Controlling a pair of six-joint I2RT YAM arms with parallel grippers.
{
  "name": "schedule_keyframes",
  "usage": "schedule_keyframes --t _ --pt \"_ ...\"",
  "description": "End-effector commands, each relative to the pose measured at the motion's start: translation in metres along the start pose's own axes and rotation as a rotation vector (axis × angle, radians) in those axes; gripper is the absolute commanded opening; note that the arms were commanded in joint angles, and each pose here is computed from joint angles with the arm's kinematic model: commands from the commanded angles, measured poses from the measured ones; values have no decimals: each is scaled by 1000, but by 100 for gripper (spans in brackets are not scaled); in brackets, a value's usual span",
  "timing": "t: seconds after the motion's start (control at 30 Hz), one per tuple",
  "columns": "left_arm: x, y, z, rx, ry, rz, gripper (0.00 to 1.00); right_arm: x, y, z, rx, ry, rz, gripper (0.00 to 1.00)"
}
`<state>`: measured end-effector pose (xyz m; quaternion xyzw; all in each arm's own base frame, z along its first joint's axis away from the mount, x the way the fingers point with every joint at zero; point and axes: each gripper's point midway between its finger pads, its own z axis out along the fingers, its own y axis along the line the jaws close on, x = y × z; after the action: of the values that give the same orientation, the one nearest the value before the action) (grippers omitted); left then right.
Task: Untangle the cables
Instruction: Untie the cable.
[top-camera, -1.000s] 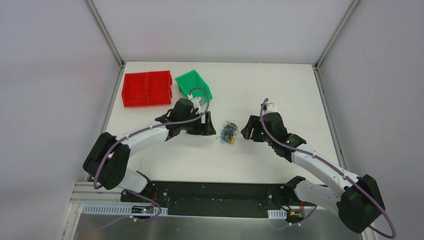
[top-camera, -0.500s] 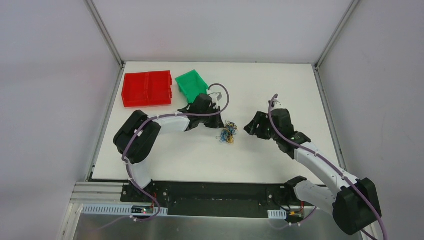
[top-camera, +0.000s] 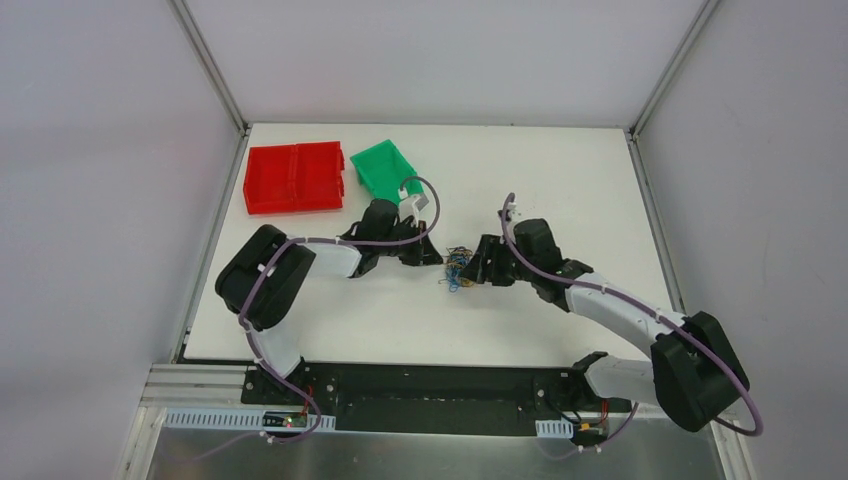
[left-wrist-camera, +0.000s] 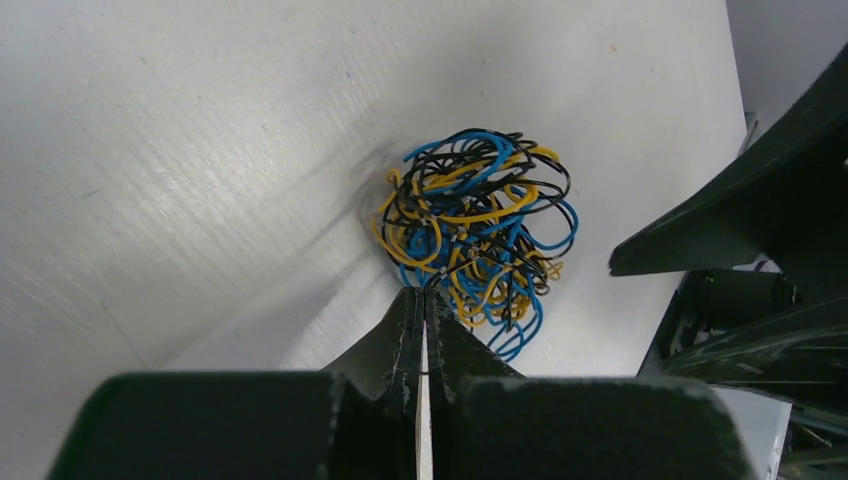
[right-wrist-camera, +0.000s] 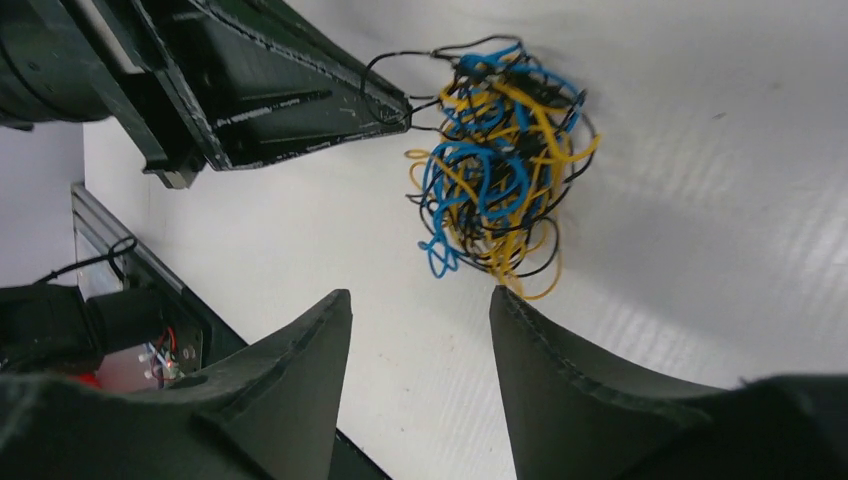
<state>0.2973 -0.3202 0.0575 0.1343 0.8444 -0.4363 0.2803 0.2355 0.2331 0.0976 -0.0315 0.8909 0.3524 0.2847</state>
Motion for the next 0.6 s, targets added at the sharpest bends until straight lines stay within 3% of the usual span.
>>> schedule_keyframes --t 0.0,0.23,0.33,0.57 --pt "-16 -29 -12 108 -70 91 0 2 17 11 -31 -7 -62 53" --pt "-21 -34 -20 108 -101 86 0 11 -12 22 101 -37 -9 45" --pt "-22 -35 -22 100 -94 95 0 8 -24 22 160 -74 11 52" --pt "-19 -28 -18 78 -64 83 0 6 -27 25 180 -68 8 47"
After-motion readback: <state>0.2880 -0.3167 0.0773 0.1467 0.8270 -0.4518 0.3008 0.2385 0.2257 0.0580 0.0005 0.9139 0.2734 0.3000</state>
